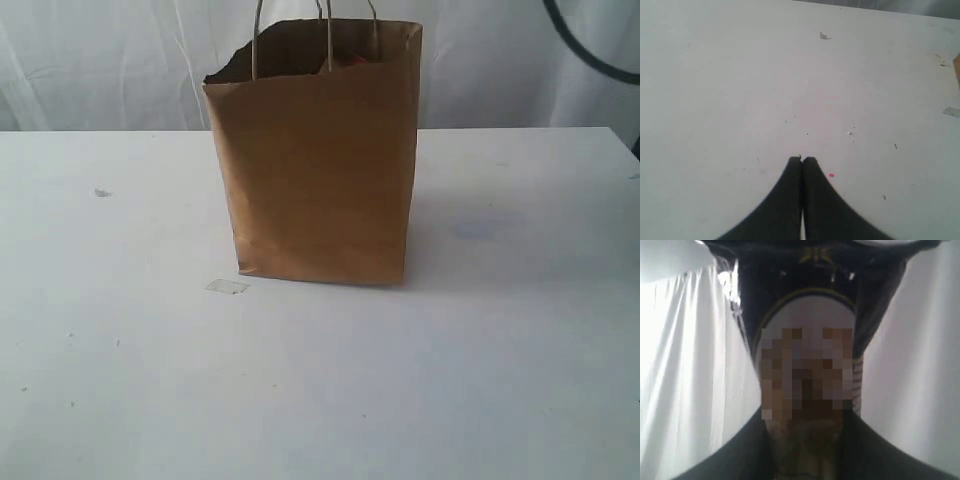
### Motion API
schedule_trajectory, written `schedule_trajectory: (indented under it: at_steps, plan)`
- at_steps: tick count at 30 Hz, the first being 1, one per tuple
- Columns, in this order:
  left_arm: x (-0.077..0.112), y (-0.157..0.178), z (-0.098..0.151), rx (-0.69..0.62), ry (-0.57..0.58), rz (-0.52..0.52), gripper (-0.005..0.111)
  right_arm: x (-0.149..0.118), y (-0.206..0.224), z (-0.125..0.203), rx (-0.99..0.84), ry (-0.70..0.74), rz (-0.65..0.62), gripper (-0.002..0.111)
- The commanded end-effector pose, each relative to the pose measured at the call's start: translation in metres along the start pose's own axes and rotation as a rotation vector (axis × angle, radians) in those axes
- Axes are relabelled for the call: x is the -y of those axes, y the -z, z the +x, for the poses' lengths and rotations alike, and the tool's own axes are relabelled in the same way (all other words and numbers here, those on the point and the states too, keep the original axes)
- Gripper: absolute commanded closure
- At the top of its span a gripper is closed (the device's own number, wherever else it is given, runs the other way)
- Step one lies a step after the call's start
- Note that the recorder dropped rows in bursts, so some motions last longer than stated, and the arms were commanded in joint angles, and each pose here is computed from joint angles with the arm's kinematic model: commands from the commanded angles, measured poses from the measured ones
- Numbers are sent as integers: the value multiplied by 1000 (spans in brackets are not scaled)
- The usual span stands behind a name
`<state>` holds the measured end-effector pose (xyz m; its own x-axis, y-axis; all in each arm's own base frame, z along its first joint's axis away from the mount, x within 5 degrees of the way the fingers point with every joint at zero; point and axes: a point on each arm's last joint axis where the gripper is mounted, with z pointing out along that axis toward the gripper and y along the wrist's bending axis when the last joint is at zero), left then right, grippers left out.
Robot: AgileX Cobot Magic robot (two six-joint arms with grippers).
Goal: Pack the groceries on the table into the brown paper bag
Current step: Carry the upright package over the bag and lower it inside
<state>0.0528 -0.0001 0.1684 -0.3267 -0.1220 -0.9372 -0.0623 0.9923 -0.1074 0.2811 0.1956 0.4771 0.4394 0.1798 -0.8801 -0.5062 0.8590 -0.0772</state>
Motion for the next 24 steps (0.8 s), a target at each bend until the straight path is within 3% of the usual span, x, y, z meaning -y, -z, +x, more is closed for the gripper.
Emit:
schedule_trajectory:
  at_steps: [1, 6, 12, 17, 24]
  plan:
    - [0, 0, -1, 10, 9, 2, 107, 9, 6, -35, 198, 197, 92, 108]
    - [0, 0, -1, 10, 9, 2, 107, 20, -2, -6, 96, 225, 234, 108]
    - [0, 0, -1, 10, 9, 2, 107, 22, -10, 19, 134, 277, 306, 108]
    - [0, 0, -1, 13, 9, 2, 107, 20, -14, 36, 90, 246, 300, 108]
    - [0, 0, -1, 13, 9, 2, 107, 15, -17, 51, -1, 41, 230, 108]
